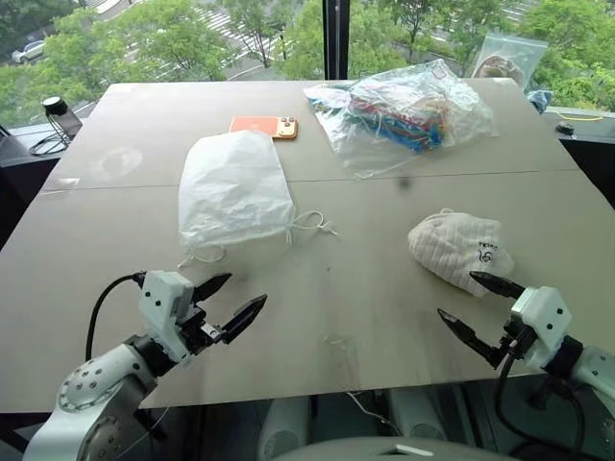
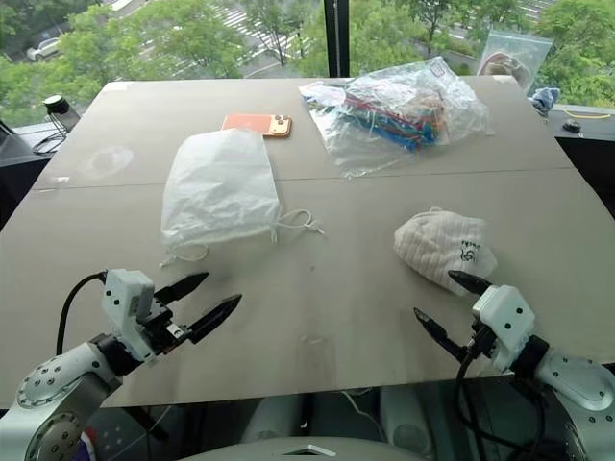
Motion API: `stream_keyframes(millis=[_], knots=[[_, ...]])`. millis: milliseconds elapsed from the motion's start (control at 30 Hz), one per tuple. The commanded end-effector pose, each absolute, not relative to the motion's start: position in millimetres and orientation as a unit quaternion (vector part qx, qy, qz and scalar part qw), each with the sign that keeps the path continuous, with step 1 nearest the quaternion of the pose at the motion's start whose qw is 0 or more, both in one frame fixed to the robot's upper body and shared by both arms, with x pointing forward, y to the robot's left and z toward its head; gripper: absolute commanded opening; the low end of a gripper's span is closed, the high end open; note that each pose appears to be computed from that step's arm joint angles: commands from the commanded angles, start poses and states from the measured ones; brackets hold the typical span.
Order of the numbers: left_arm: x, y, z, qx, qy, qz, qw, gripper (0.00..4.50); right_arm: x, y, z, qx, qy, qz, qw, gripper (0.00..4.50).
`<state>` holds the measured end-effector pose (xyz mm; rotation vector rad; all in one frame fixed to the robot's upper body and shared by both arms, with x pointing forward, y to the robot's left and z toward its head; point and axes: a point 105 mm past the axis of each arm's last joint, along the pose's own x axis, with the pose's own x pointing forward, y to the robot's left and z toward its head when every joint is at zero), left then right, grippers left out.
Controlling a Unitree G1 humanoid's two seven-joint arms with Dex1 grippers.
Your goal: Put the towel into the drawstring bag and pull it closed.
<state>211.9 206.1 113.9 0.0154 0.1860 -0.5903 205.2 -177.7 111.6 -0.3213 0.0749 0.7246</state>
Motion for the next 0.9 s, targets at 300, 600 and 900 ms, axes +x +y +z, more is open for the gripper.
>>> stream_keyframes(millis=[300,600,900], knots=[[260.2,242.4,150.9,0.398,-0.021,-0.126,0.908,4.4,184.9,-132.7,136.5,-0.154,-0.075,0.486,0.857,4.5],[298.2,232.9,144.0,0.542,-0.031,-0.118,0.832,4.4,175.8,-111.1,154.7,-0.151,-0.1,0.495,0.85,4.5],[345.4,219.5,145.2,0.549,-0.039,-0.119,0.826,3.18,172.4,-92.3,174.4,-0.132,-0.126,0.468,0.865,4.5]])
